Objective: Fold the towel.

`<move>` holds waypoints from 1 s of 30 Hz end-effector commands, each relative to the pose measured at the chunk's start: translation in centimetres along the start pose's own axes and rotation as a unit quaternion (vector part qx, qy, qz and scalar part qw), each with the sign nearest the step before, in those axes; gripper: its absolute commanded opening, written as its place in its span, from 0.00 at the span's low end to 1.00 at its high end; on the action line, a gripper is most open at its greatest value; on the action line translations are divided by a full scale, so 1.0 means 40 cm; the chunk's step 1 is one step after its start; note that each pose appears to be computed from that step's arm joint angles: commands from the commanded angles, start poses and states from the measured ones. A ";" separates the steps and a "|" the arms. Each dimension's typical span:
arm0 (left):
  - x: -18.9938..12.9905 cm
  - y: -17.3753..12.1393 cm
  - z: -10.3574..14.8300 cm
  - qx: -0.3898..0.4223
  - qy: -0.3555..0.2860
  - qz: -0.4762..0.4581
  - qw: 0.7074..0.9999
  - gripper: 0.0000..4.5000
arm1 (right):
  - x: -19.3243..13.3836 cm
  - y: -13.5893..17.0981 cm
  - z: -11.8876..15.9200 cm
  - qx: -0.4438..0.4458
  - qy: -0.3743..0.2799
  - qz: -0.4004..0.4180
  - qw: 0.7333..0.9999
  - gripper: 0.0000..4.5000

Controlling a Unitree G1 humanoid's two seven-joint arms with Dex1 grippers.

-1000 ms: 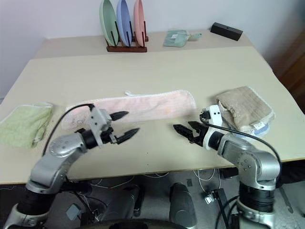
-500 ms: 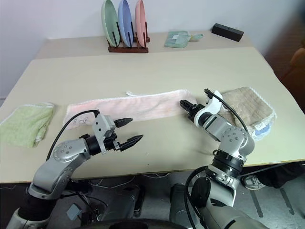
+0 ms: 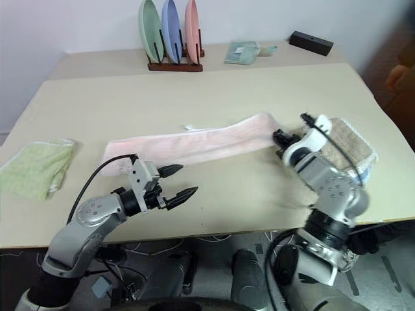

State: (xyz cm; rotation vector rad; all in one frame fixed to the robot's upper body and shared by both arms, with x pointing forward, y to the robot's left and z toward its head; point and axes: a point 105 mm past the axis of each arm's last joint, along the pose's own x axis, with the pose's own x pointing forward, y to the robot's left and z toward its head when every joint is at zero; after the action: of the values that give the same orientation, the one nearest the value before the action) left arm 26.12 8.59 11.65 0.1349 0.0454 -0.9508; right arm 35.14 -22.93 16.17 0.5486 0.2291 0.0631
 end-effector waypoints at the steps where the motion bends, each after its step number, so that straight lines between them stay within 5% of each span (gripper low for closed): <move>1: 0.014 -0.010 0.020 0.009 -0.019 -0.017 1.000 0.87 | -0.033 0.068 0.061 -0.138 -0.023 0.055 0.989 0.01; 7: 0.025 -0.016 0.028 0.007 -0.024 -0.032 0.999 0.87 | -0.053 0.229 -0.026 -0.383 0.034 0.207 0.900 0.01; 10: 0.027 -0.025 0.032 0.005 -0.026 -0.037 0.999 0.87 | -0.063 0.289 -0.136 -0.510 0.072 0.285 0.808 0.01; 14: 0.023 -0.040 0.029 -0.002 -0.025 -0.035 0.999 0.87 | -0.010 0.305 -0.243 -0.516 0.099 0.290 0.800 0.01; 23: 0.006 -0.047 0.024 -0.009 -0.016 -0.022 1.000 0.87 | 0.029 0.320 -0.284 -0.506 0.101 0.288 0.807 0.01; 26: 0.008 -0.047 0.023 -0.010 -0.016 -0.022 1.000 0.87 | 0.036 0.326 -0.277 -0.489 0.096 0.284 0.819 0.19; 30: 0.008 -0.045 0.025 -0.011 -0.017 -0.020 1.000 0.87 | -0.003 0.355 -0.268 -0.477 0.086 0.332 0.809 0.64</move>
State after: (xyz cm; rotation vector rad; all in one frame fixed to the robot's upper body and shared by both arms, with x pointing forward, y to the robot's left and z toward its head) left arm 25.05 7.33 11.26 0.0947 0.0714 -0.9830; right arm 33.29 -5.88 12.36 -0.4358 0.2382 0.8288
